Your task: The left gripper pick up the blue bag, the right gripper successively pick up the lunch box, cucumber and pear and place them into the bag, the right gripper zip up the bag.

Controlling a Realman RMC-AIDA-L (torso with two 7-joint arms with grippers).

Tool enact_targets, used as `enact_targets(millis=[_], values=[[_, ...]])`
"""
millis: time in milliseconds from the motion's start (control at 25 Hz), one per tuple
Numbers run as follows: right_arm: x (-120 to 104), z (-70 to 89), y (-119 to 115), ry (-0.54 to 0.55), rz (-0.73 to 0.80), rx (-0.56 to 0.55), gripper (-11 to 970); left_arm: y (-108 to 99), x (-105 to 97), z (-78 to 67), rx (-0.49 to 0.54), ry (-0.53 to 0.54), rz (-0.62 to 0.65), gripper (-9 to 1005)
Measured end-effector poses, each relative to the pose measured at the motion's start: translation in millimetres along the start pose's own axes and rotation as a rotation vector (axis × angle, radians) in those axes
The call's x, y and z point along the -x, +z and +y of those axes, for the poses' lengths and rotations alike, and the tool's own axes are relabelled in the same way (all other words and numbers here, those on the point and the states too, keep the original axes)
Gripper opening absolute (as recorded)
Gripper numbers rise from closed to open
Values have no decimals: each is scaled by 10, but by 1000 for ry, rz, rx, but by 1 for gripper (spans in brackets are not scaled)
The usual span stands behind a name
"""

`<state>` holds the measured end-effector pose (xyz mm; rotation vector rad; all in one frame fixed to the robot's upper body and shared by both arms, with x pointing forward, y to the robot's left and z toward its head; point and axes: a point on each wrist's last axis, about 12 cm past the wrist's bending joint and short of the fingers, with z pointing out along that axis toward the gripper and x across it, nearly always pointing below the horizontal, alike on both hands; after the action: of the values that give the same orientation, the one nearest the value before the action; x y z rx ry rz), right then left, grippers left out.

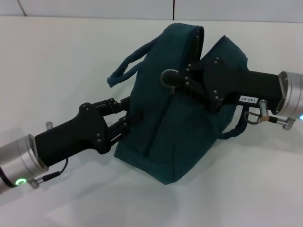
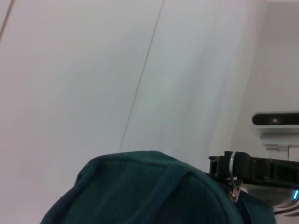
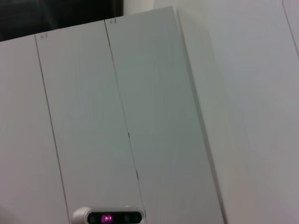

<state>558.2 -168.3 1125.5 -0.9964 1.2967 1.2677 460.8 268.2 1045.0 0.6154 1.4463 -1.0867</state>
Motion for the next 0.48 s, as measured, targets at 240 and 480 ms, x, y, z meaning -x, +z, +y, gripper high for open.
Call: enact_targets(millis=[240, 480], values=[[4, 28, -84, -21, -52, -23, 11, 11, -1, 0, -5, 21, 3, 260], [14, 16, -208, -16, -115, -89, 10, 14, -38, -37, -40, 18, 37, 114]])
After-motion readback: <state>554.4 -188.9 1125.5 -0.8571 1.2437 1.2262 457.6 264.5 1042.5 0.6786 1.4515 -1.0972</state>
